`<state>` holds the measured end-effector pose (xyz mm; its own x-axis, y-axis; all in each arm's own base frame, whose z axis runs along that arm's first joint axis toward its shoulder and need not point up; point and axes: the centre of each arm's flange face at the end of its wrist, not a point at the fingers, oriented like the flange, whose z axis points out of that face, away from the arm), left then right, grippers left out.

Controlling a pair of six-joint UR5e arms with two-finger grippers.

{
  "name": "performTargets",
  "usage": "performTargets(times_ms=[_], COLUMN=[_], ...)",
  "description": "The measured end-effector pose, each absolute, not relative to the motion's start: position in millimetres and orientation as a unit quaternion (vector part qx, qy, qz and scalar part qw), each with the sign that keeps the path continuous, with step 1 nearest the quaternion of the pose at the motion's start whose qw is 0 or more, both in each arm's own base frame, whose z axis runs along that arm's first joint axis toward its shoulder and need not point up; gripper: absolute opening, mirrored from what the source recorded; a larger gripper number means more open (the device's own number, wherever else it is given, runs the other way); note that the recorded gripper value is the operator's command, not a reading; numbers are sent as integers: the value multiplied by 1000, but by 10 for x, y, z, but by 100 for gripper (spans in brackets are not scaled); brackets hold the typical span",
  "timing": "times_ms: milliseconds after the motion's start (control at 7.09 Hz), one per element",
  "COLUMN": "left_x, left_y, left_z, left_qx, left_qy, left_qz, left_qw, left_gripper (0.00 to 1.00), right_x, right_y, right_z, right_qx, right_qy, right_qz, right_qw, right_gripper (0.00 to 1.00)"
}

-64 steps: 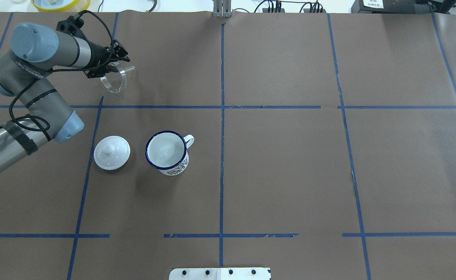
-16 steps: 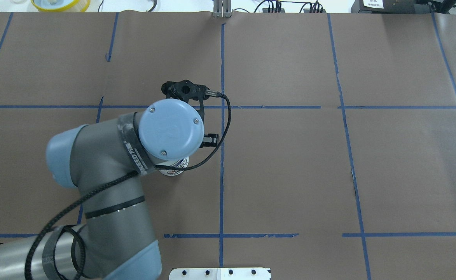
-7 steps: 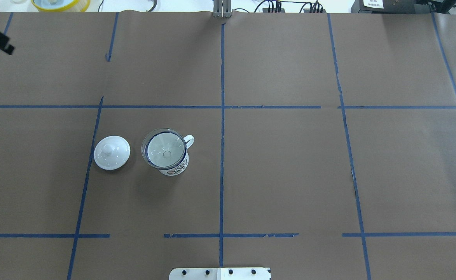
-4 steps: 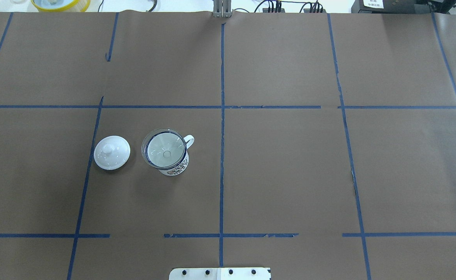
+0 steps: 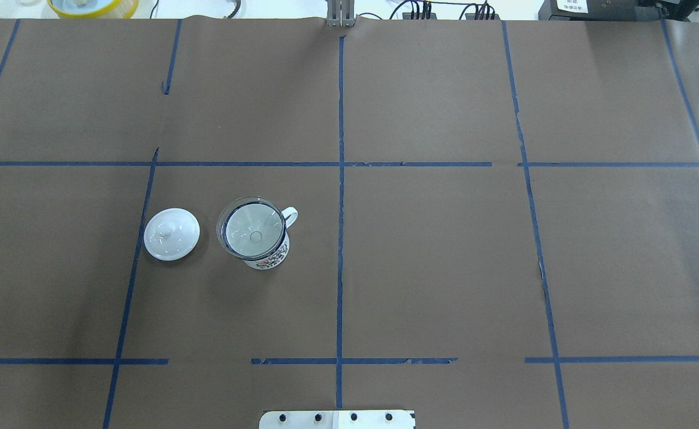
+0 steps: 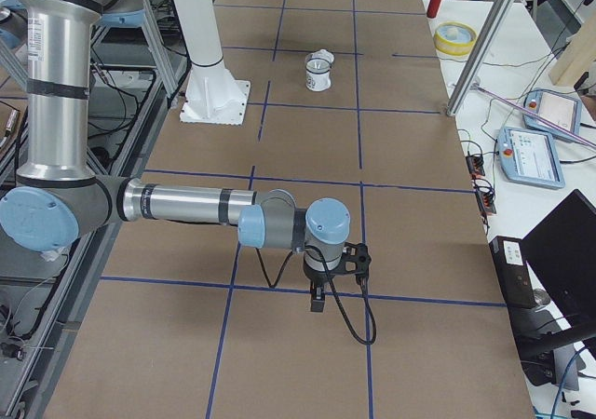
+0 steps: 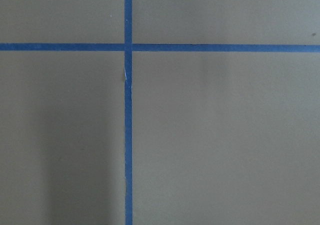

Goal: Place funnel on cup

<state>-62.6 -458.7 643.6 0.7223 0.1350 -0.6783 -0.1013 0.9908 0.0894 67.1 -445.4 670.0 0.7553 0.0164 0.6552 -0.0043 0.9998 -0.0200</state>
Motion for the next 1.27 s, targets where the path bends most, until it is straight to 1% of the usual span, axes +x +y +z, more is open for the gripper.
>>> performTargets(times_ms=[1270], left_x=[-673], left_y=[-4571], left_z=[6470], left_qx=[22], left_qy=[367], left_qz=[57], left_qw=[928], left_gripper=[100], right_x=[672], right_y=[-4455], right_z=[6700], right_qx=[-9], right_qy=[-350], right_qz=[6], right_qw=[937], right_gripper=[100])
